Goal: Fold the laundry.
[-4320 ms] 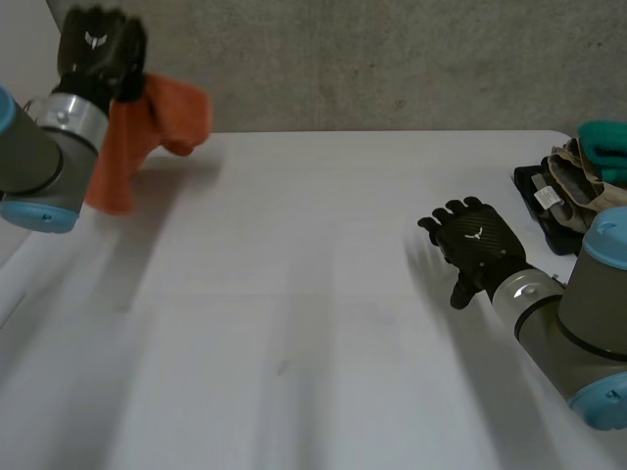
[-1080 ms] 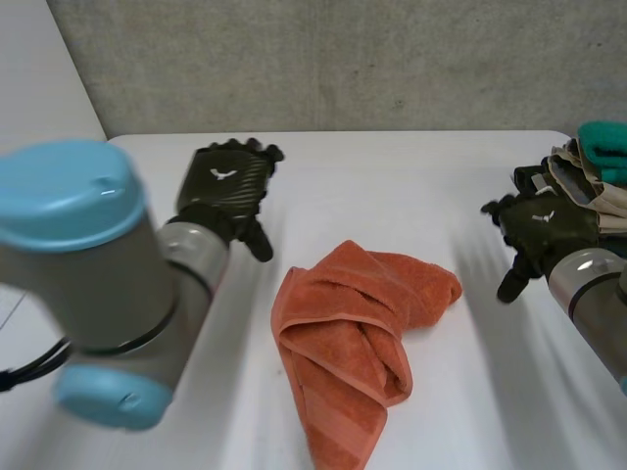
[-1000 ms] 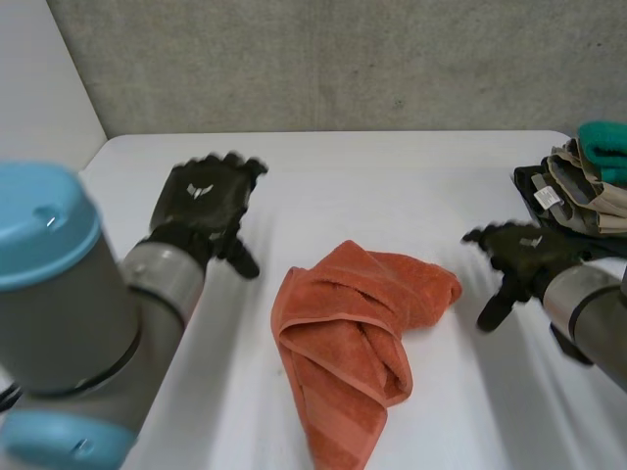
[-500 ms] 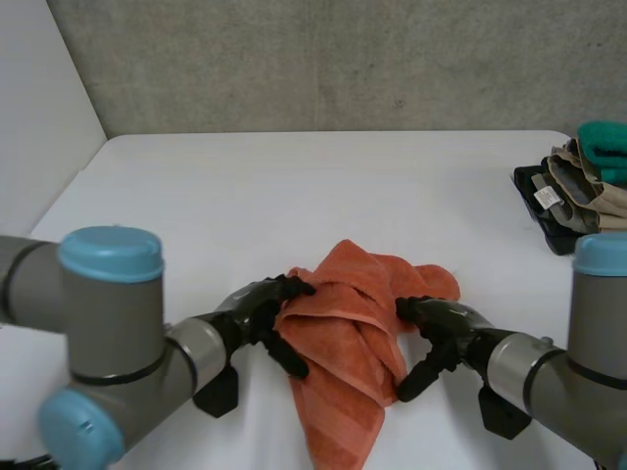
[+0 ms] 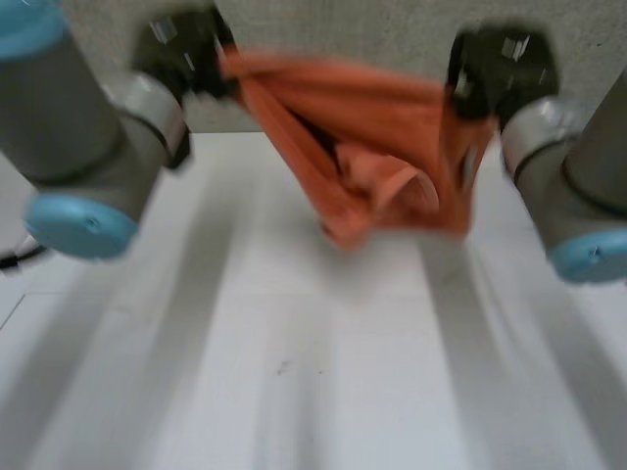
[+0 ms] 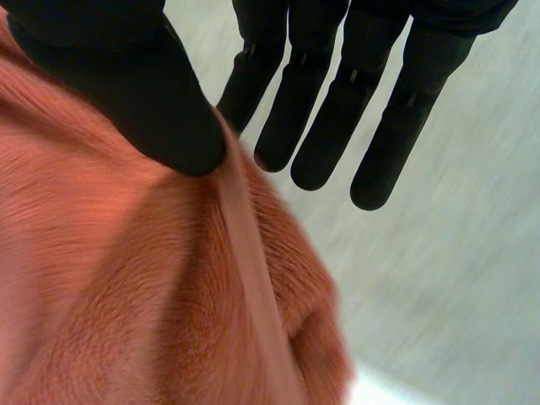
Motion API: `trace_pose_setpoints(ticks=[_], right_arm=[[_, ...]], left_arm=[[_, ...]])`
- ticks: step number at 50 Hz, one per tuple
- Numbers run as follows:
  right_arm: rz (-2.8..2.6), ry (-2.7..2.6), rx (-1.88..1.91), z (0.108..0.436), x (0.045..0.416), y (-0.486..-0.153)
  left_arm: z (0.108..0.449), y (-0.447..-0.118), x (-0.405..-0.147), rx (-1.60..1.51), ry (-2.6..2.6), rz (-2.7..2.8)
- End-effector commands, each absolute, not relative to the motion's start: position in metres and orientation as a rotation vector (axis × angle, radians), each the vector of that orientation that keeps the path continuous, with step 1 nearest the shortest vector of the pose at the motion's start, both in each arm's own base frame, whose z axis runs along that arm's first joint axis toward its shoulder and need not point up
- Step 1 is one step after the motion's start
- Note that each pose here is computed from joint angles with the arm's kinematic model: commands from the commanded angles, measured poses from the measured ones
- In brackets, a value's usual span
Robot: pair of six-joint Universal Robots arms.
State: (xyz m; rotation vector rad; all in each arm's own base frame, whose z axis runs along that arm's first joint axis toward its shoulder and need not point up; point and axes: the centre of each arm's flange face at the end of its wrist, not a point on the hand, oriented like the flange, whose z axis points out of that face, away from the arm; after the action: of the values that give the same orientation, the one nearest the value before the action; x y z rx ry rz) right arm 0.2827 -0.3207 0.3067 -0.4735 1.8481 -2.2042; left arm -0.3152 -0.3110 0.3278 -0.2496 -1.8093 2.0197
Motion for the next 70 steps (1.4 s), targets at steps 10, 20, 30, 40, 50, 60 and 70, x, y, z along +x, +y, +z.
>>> trace_pose_setpoints(ticks=[10,20,30,40,50,60,70], right_arm=[[-2.507,1.686,-0.674,0.361,0.285,-0.314],[-2.011,2.197,-1.049,0.225,0.282,-0.311],[-1.811,2.291,-1.159,0.188,0.29,-0.292],[-1.748,2.041,-0.997,0.19,0.345,-0.289],[-1.857,1.813,-1.609,0.151,0.393,-0.311],[-1.912,1.585,-1.794,0.106,0.418,-0.329],[-2.102,1.467,-1.724,0.159,0.419,-0.342]], left_arm=[[0.346,-0.294,-0.309,-0.571,-1.663,2.29],[0.19,-0.258,-0.29,-0.937,-2.196,1.862],[0.197,-0.227,-0.284,-1.005,-2.171,1.856],[0.224,-0.208,-0.283,-1.003,-2.083,1.923],[0.225,-0.179,-0.282,-1.046,-2.047,1.892],[0.219,-0.173,-0.278,-1.053,-2.06,1.874],[0.217,-0.179,-0.276,-1.038,-2.078,1.881]])
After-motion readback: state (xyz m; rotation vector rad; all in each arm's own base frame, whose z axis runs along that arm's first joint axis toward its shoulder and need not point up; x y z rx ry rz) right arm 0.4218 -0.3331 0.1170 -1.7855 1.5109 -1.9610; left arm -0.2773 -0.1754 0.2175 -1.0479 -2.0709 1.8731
